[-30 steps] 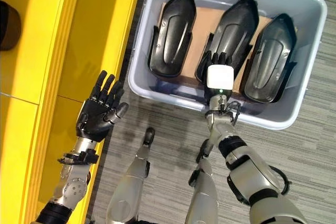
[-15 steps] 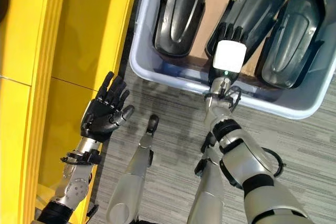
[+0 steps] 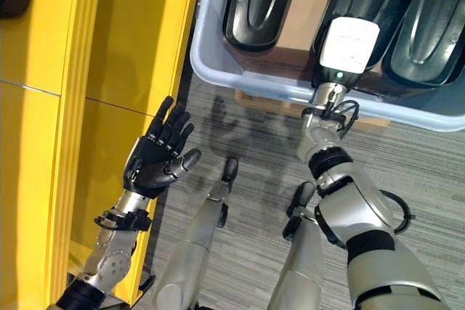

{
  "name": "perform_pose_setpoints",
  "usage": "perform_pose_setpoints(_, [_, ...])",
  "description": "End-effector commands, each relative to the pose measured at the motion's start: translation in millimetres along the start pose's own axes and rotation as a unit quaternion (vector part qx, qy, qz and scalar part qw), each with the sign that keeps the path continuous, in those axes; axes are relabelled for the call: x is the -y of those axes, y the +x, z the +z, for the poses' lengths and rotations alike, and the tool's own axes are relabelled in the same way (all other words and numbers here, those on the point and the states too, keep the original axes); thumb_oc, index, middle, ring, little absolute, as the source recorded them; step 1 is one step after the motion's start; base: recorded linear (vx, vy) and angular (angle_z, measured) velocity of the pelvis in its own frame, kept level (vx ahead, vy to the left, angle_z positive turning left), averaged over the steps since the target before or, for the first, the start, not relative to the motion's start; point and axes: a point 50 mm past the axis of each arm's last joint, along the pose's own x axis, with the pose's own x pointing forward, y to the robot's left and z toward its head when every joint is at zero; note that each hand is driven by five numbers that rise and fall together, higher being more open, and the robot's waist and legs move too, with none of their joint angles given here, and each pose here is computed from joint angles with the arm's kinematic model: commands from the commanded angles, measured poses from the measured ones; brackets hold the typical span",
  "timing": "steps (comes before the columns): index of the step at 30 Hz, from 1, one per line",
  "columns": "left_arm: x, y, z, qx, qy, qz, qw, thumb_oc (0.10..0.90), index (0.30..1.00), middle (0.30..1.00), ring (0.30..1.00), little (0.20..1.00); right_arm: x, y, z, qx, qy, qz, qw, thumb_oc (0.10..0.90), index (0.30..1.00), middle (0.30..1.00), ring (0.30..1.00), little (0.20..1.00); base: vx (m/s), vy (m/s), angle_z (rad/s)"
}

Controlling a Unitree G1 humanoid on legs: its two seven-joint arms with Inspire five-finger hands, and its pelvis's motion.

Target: Move parts from the plastic box to the shelf.

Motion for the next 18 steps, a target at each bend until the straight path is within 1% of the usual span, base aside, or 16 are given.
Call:
perform_pose_setpoints(1, [16,16,47,0.111,0.019,-0.074,0.991,0.9,1.0,1.0,1.0,1.0,-62,-69,-37,0.028,-0.038,0.192,0.98,0.4,0.3,0.3,0.3,0.3,0.01,-0.051,-0.09])
perform_pose_setpoints(2, [15,16,48,0.111,0.02,-0.073,0.991,0.9,1.0,1.0,1.0,1.0,-62,-68,-35,0.036,-0.035,0.188,0.981,0.4,0.3,0.3,0.3,0.3,0.01,-0.083,-0.1])
perform_pose_setpoints(3, [12,15,54,0.112,0.023,-0.069,0.991,0.9,1.0,1.0,1.0,1.0,-56,-63,-26,0.075,-0.022,0.164,0.983,0.4,0.3,0.3,0.3,0.3,0.0,-0.067,-0.06])
perform_pose_setpoints(4, [11,14,56,0.112,0.025,-0.07,0.991,0.9,1.0,1.0,1.0,1.0,-53,-61,-24,0.085,-0.015,0.155,0.984,0.4,0.3,0.3,0.3,0.3,0.0,-0.09,-0.05])
perform_pose_setpoints(7, [7,7,64,0.112,0.038,-0.07,0.991,0.9,1.0,1.0,1.0,1.0,-34,-47,-11,0.132,0.026,0.113,0.984,0.4,0.3,0.3,0.3,0.3,0.0,-0.113,-0.07])
perform_pose_setpoints(9, [4,3,68,0.111,0.042,-0.066,0.991,0.9,1.0,1.0,1.0,1.0,-23,-42,-4,0.166,0.036,0.089,0.981,0.4,0.3,0.3,0.3,0.3,0.02,-0.1,-0.1])
perform_pose_setpoints(11, [1,-1,71,0.111,0.048,-0.062,0.991,0.9,1.0,1.0,1.0,1.0,-7,-35,6,0.206,0.043,0.055,0.976,0.4,0.3,0.3,0.3,0.3,0.03,-0.095,-0.2])
perform_pose_setpoints(14, [-6,-9,80,0.111,0.055,-0.058,0.991,0.9,1.0,1.0,1.0,1.0,43,-25,33,0.291,0.085,-0.023,0.953,0.4,0.3,0.3,0.3,0.3,0.08,-0.123,-0.2])
perform_pose_setpoints(18, [-10,-18,78,0.103,0.036,-0.064,0.992,0.9,1.0,1.0,1.0,1.0,62,-27,38,0.294,0.116,-0.034,0.948,0.4,0.3,0.3,0.3,0.3,0.12,-0.061,-0.08])
